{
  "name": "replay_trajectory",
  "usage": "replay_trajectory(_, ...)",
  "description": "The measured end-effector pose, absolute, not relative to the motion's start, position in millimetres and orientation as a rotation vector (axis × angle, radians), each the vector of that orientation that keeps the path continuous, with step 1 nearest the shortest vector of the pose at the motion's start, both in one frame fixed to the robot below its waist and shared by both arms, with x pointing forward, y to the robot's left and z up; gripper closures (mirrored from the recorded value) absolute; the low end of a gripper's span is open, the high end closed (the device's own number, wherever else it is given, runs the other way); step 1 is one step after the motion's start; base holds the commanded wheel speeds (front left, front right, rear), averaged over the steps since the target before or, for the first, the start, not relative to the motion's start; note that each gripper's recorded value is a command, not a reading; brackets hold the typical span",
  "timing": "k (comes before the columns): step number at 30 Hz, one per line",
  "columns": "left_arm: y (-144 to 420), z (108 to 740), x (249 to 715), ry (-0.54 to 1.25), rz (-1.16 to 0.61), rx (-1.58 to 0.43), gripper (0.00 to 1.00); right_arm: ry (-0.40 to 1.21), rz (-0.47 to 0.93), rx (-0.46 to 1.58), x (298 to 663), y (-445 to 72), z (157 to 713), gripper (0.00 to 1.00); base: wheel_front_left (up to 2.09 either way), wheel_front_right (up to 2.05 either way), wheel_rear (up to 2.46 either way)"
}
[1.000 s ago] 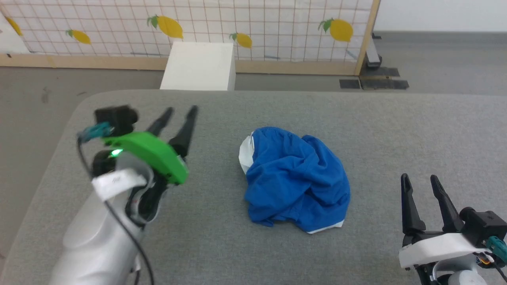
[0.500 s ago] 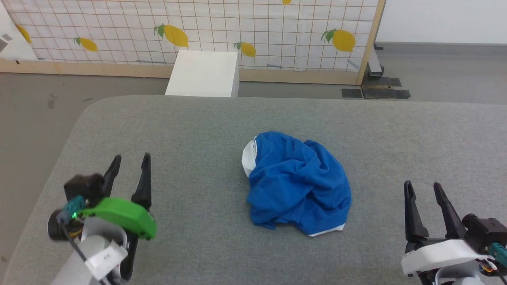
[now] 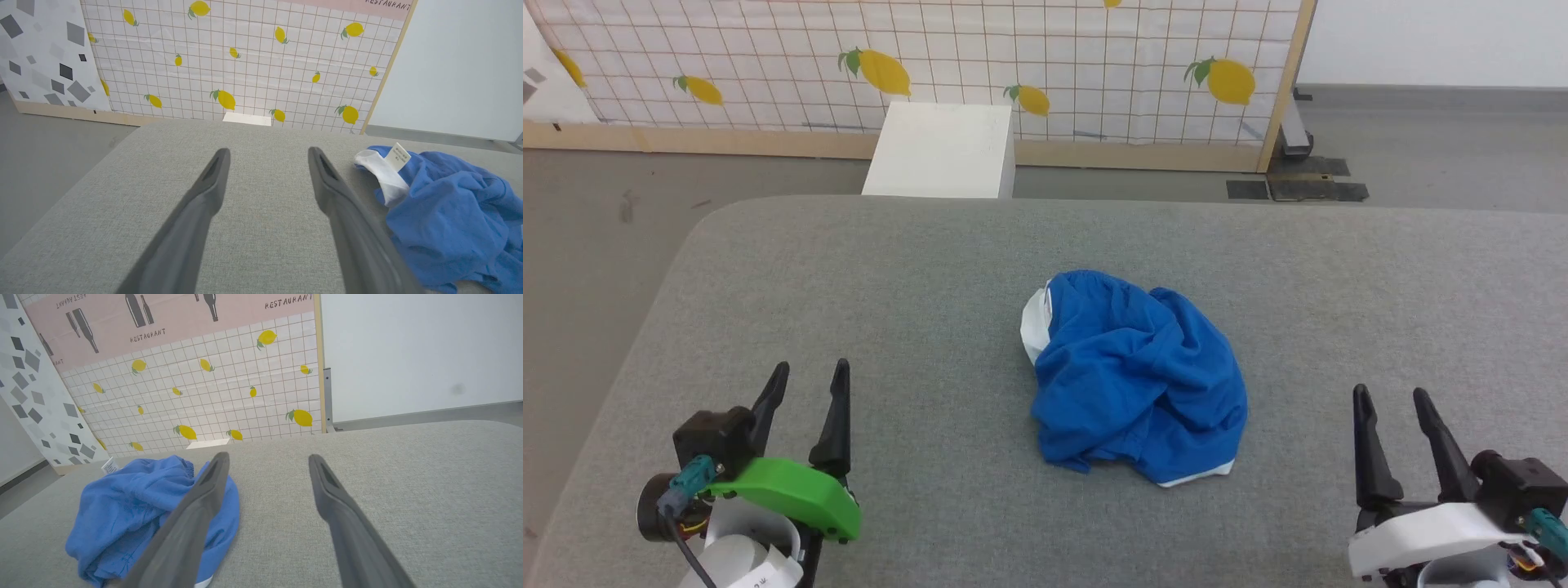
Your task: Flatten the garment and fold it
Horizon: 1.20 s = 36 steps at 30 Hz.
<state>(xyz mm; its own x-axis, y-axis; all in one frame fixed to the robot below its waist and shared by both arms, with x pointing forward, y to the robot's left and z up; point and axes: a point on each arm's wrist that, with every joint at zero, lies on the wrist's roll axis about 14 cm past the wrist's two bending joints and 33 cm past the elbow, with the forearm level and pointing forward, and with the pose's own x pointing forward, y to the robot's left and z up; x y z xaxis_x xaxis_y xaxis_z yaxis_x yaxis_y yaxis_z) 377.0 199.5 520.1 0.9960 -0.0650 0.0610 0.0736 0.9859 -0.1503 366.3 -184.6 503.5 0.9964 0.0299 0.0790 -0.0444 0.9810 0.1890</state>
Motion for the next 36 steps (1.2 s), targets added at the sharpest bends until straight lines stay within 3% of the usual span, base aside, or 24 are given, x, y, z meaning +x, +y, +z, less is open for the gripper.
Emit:
replay_trajectory(5,198.0,514.3,378.5,-0.042,-0.07,-0.157,0.0,-0.003,0.07,0.171,372.5,-173.4,488.7,0.0,0.0,0.0,0.0)
replay_trajectory(10,195.3,507.3,383.2,-0.024,-0.079,-0.167,0.0,0.091,0.133,0.132,409.4,-154.2,492.6,0.0,0.0,0.0,0.0)
replay_trajectory(16,194.5,497.4,391.8,0.0,-0.081,-0.183,0.0,0.46,0.221,0.016,438.7,-125.7,450.4,0.0,0.0,0.0,0.0)
replay_trajectory(22,202.8,491.5,401.6,0.011,-0.058,-0.187,0.0,0.779,0.269,-0.116,434.8,-111.9,406.1,0.0,0.0,0.0,0.0)
replay_trajectory(31,216.2,477.7,403.1,0.044,-0.018,-0.197,0.0,0.979,0.367,-0.202,419.7,-84.5,373.6,0.0,0.0,0.0,0.0)
replay_trajectory(32,217.1,476.8,403.3,0.046,-0.014,-0.197,0.0,0.974,0.369,-0.202,421.2,-83.5,374.7,0.63,0.0,0.0,0.0)
replay_trajectory(33,217.7,476.2,403.6,0.047,-0.011,-0.197,0.0,0.969,0.37,-0.2,422.3,-82.8,375.4,0.89,0.0,0.0,0.0)
replay_trajectory(34,218.3,476.0,403.7,0.047,-0.009,-0.198,0.0,0.967,0.371,-0.2,422.6,-82.3,376.0,1.0,0.0,0.0,0.0)
replay_trajectory(36,217.5,476.3,403.9,0.045,-0.011,-0.203,0.0,0.945,0.369,-0.192,424.8,-82.0,380.5,1.0,0.0,0.0,0.0)
